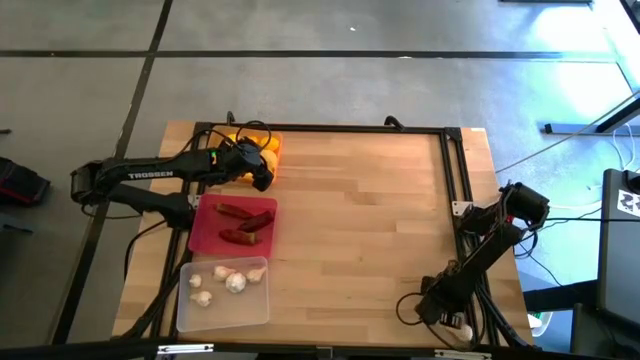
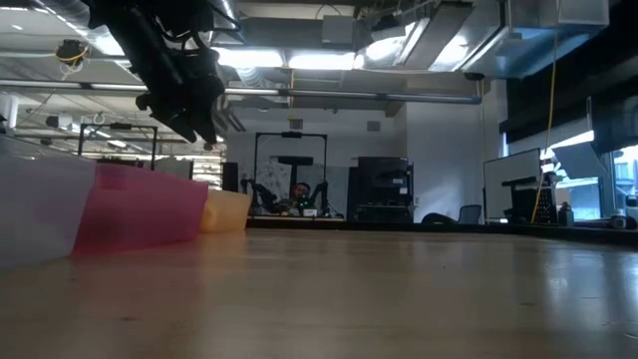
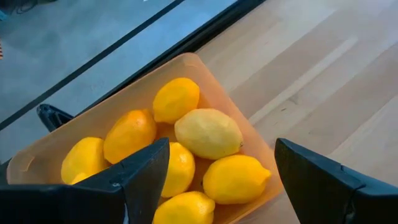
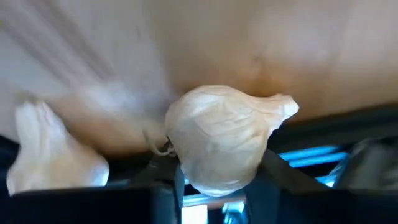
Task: Sort produce into baskets
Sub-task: Put the garlic into the transparent bin
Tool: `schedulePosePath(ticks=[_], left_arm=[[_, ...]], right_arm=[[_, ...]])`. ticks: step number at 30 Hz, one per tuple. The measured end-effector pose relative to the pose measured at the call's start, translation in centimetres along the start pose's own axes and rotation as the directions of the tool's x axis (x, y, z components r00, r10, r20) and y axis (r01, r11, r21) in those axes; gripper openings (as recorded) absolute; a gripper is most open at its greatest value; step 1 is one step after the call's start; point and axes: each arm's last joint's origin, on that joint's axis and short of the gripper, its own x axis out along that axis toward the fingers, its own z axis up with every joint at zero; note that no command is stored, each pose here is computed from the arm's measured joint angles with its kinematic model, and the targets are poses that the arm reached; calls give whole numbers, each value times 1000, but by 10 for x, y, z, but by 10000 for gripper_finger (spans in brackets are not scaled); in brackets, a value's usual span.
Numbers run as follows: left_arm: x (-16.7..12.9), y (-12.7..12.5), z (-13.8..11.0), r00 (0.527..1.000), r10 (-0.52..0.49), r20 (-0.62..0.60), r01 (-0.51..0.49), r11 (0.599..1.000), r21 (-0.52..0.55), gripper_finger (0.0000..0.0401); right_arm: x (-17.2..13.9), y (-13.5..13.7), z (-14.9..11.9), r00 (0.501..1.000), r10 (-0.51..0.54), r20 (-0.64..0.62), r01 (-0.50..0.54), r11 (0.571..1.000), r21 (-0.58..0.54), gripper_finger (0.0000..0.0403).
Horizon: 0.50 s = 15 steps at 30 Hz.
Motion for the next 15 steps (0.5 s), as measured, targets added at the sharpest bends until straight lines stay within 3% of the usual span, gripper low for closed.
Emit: schedulePosePath(ticks=[3,8,15], left_arm=[[0,-1,1,1000,-5,13,5,1000,-5,287],[0,-1,2,1000,-6,17,6,1000,0,287],[0,-1,2,1000,-11,17,11,1000,-24,287]], right_arm=[[-8,-2,4,995,-42,93,44,999,-17,91],[-20,-9,13,964,-149,218,155,988,-11,100],[-50,-12,27,871,-265,413,297,955,-15,109]])
